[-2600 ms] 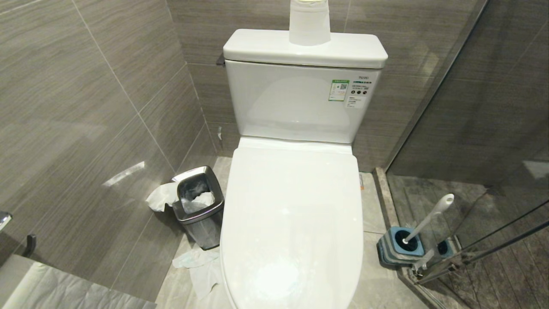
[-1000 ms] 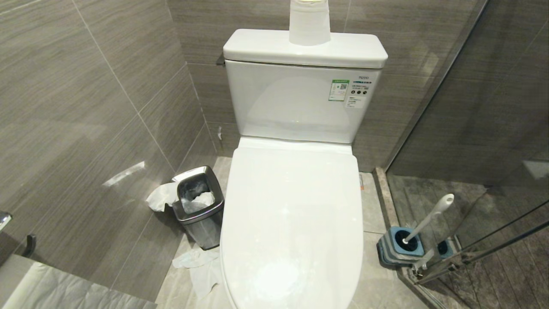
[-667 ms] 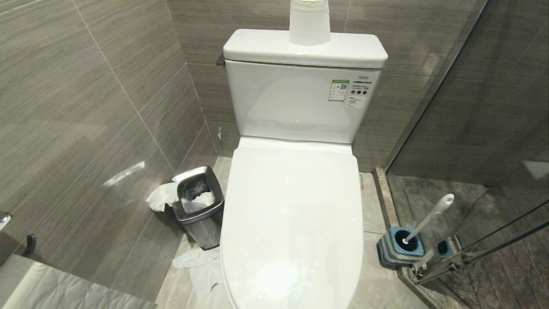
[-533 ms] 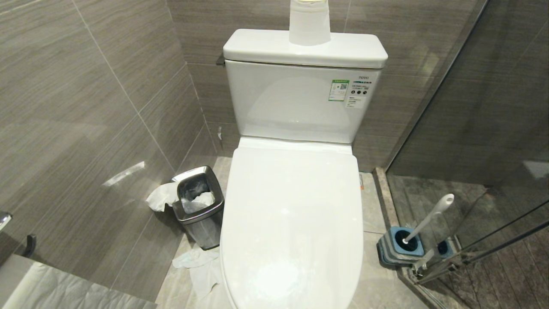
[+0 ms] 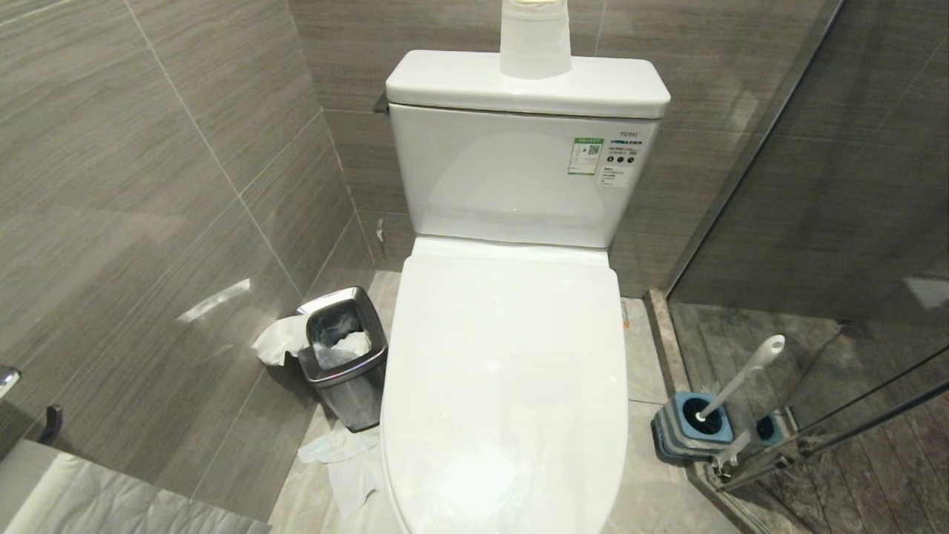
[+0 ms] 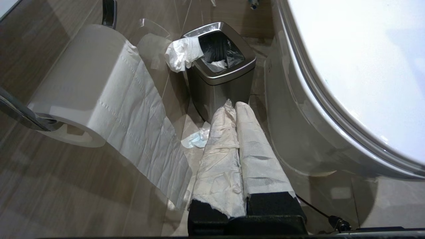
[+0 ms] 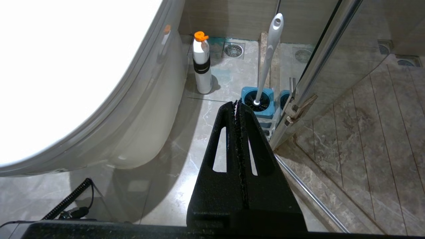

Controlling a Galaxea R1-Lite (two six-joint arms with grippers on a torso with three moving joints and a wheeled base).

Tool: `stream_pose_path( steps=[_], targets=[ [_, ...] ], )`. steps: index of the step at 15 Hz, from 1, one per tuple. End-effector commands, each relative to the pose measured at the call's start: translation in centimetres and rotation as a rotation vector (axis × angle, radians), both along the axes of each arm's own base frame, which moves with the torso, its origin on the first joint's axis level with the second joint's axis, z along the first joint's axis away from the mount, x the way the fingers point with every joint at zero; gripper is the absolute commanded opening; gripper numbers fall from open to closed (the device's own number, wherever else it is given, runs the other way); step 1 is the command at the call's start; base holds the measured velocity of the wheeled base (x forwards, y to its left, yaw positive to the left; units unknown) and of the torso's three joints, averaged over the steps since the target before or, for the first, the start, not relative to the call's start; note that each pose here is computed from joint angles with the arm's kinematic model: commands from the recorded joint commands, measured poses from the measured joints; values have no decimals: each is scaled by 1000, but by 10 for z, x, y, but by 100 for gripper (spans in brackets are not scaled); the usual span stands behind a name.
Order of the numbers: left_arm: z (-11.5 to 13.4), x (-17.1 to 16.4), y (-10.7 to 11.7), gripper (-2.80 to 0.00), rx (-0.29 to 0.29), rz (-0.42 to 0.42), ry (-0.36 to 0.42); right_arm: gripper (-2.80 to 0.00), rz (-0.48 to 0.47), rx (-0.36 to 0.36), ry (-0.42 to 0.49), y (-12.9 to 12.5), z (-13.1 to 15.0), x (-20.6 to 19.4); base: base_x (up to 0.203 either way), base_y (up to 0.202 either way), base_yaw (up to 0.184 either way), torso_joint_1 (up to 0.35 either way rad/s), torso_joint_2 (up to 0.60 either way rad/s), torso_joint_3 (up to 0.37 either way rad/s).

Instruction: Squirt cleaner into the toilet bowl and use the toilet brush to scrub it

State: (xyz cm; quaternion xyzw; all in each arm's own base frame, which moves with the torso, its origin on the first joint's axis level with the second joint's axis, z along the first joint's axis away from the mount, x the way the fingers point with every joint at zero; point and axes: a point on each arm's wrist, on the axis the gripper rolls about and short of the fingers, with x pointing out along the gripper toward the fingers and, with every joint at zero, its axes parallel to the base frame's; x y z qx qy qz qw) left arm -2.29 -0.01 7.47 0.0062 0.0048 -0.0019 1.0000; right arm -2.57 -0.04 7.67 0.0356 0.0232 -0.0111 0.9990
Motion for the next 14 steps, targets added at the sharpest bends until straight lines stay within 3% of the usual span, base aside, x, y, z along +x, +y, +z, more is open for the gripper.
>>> stream_pose_path(
  steps=[1, 3, 6, 10, 14],
  targets=[
    [0, 0, 0, -280, 31, -9, -1, -280, 2, -2, 2, 0, 0, 0, 0, 0, 0, 0, 0, 0],
    [0, 0, -1, -280, 146, -29, -2, -280, 10, -36, 2, 0, 0, 0, 0, 0, 0, 0, 0, 0],
    [0, 0, -1, -280, 213, -65, -10, -280, 29, -93, 4, 1, -1, 0, 0, 0, 0, 0, 0, 0],
    [0, 0, -1, -280, 223, -67, -12, -280, 60, -187, -1, 1, 0, 0, 0, 0, 0, 0, 0, 0],
    [0, 0, -1, -280, 214, -65, -11, -280, 64, -180, 0, 1, 0, 0, 0, 0, 0, 0, 0, 0]
  ],
)
